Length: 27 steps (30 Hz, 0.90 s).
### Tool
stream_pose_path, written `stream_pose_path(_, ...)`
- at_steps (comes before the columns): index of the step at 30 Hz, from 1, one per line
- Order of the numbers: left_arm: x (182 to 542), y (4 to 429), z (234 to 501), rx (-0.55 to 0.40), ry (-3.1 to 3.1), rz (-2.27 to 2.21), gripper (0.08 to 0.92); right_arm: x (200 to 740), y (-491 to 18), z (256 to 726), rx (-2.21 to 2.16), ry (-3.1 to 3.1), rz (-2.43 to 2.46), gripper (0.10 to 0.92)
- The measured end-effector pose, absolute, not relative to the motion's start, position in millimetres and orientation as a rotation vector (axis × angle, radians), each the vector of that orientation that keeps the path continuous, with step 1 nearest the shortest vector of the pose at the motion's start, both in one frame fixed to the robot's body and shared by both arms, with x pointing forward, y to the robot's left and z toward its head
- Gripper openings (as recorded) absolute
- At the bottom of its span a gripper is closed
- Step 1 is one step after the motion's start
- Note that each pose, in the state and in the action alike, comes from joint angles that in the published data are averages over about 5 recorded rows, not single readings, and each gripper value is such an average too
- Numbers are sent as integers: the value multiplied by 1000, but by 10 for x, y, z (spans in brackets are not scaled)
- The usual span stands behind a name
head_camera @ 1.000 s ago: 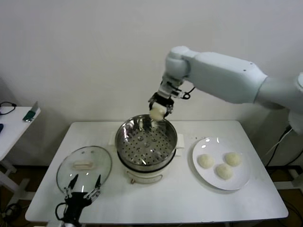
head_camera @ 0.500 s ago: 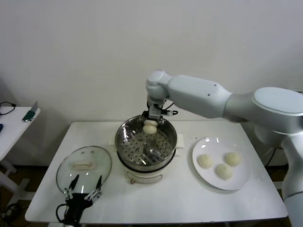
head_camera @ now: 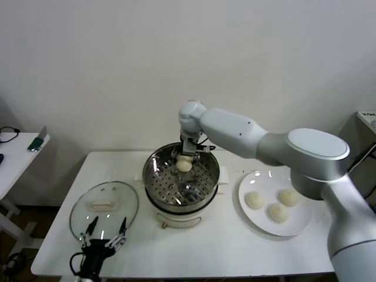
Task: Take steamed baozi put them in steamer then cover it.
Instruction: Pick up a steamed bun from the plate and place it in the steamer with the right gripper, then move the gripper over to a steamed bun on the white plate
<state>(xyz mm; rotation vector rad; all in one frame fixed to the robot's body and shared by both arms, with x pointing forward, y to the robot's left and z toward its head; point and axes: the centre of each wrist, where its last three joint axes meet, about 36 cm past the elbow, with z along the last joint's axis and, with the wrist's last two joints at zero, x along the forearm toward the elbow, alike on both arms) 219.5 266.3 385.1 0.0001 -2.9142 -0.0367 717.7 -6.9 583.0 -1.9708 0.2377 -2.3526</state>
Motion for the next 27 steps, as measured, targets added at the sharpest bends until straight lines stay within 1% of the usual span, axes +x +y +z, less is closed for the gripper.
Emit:
stream_pose_path(2,2196,2660,3852,-1,-2913,-38,823,7183,-87,5845,-1975,243,-2342,813)
stream_pose_path(6,2198,2654,3865,-3,-2913,-41,823,7209,-163,6009,-1986,263,-2318,822)
stream_pose_path(10,2204,2649,3880,-5,-2914,-45,823,7264,-321,6373,-2005,328,-2305,823)
stream_pose_path(14,2216,2651,3888,-3,-2916,-47,823,7307,-604,6815,-2051,469,-2298,823)
stream_pose_path(18,2220,2664,3889,1,-2916,-47,823,7290,-1111,7144,-2125,714,-2312,823)
stream_pose_path(21,2231,2674,3881,1,-2916,-45,823,7220,-1607,7262,-2172,946,-2345,823)
stream_pose_path(24,2248,2674,3876,-3,-2919,-44,823,7080,-2121,7228,-2201,1199,-2385,823)
stream_pose_path(27,2264,2669,3872,-7,-2921,-43,823,6881,-2566,7057,-2215,1462,-2399,823)
